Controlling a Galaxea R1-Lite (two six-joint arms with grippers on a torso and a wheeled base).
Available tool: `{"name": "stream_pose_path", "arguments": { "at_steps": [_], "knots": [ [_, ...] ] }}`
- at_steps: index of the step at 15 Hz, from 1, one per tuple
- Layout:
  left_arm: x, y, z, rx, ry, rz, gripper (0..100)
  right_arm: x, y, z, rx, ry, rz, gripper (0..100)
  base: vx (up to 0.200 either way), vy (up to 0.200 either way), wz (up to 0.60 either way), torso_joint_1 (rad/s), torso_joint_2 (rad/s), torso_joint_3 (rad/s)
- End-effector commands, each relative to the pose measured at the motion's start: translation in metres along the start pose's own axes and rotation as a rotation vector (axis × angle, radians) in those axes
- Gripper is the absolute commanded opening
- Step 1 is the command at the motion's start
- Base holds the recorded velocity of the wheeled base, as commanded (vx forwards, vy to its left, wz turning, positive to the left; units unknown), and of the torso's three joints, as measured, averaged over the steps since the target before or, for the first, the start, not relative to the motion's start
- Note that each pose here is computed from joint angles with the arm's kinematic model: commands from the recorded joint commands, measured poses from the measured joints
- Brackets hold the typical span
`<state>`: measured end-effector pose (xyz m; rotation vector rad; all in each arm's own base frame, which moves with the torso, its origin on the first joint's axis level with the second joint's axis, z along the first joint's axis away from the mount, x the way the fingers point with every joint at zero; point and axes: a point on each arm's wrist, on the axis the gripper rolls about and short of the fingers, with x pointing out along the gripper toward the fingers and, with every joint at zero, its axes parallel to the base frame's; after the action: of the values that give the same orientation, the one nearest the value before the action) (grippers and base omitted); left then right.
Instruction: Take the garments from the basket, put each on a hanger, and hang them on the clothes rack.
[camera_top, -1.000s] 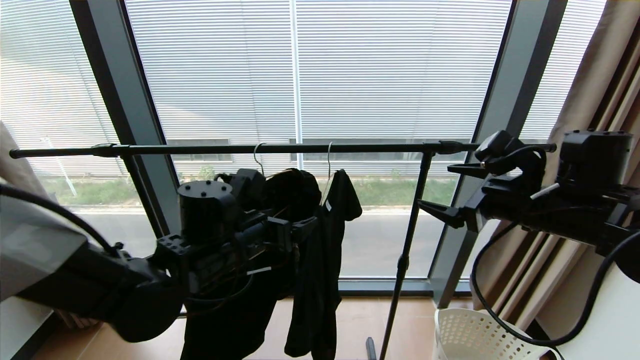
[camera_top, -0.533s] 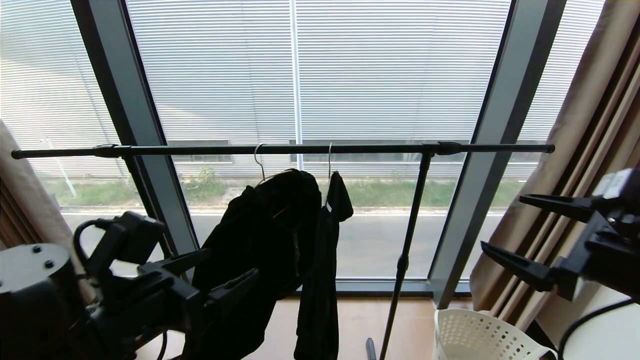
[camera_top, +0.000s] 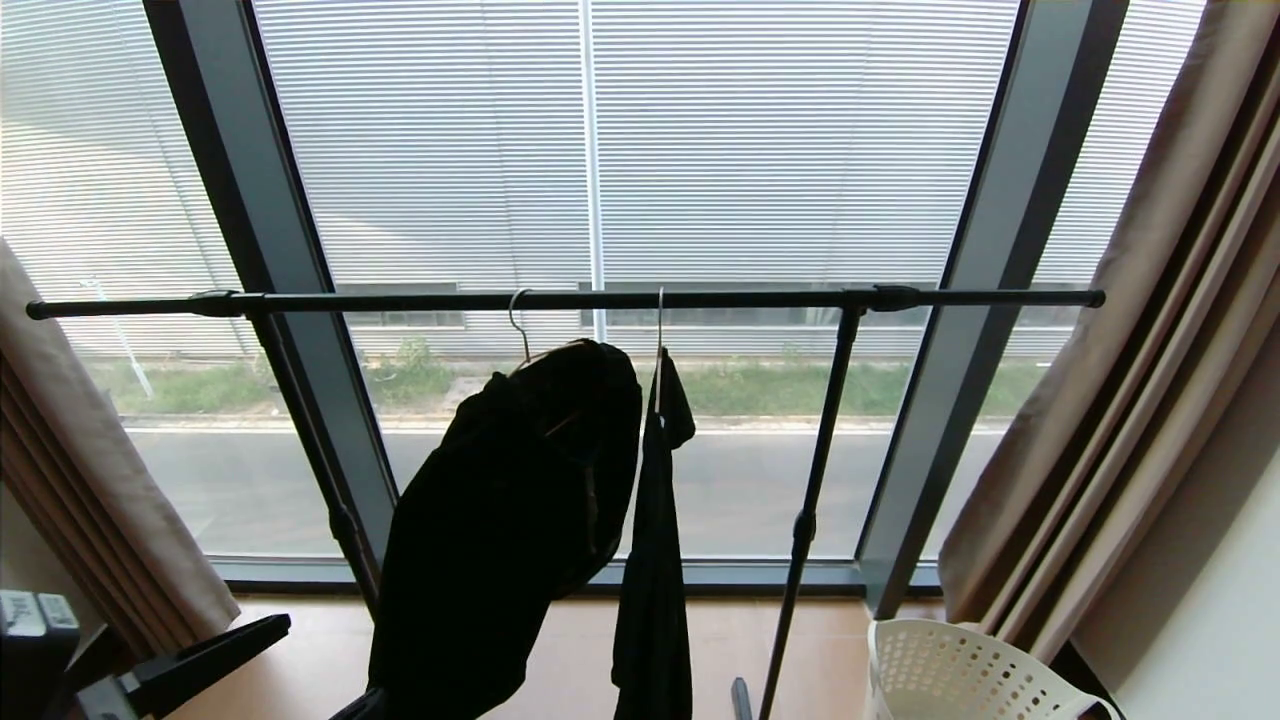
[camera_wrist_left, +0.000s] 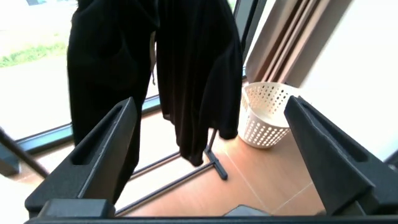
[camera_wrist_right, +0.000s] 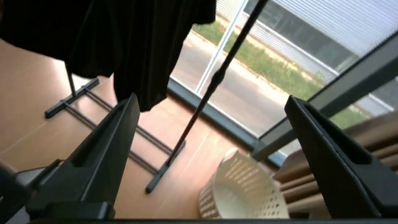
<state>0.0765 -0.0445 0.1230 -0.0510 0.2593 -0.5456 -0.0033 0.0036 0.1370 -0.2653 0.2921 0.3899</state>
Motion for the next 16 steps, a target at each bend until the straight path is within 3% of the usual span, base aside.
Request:
{"name": "stream_pose_path", "arguments": {
  "at_steps": [1,3,5,8,9,10,12,14,16],
  "knots": [
    [-0.024,-0.001,-0.003,0.003,-0.079,-0.004,100,-0.018,0.025,-0.049,0.082,-0.063,-0.201,100,0.0,0.0,0.0,0.0,0.0,0.0],
    [-0.04,0.001,-0.017,0.018,-0.042,0.026,100,-0.017,0.025,-0.049,0.178,-0.079,-0.213,100,0.0,0.0,0.0,0.0,0.0,0.0],
    [-0.055,0.002,-0.031,0.079,-0.022,0.064,100,-0.019,0.025,-0.051,0.188,-0.102,-0.222,100,0.0,0.0,0.0,0.0,0.0,0.0],
    [-0.071,0.004,-0.046,0.077,-0.049,0.099,100,-0.018,0.022,-0.049,0.176,-0.174,-0.337,100,0.0,0.0,0.0,0.0,0.0,0.0],
    [-0.077,0.004,-0.051,0.071,-0.075,0.134,100,-0.014,0.017,-0.046,0.16,-0.265,-0.43,100,0.0,0.0,0.0,0.0,0.0,0.0],
    [-0.079,0.003,-0.052,0.075,-0.097,0.16,100,-0.009,0.015,-0.049,0.16,-0.291,-0.481,100,0.0,0.0,0.0,0.0,0.0,0.0],
    [-0.082,0.003,-0.053,0.123,-0.131,0.194,100,-0.001,0.014,-0.058,0.142,-0.293,-0.524,100,0.0,0.0,0.0,0.0,0.0,0.0],
    [-0.087,0.002,-0.056,0.128,-0.181,0.227,100,-0.001,0.014,-0.059,0.147,-0.287,-0.527,100,0.0,0.0,0.0,0.0,0.0,0.0],
    [-0.092,0.0,-0.064,0.156,-0.208,0.327,100,-0.001,0.014,-0.059,0.145,-0.286,-0.527,100,0.0,0.0,0.0,0.0,0.0,0.0]
  ]
}}
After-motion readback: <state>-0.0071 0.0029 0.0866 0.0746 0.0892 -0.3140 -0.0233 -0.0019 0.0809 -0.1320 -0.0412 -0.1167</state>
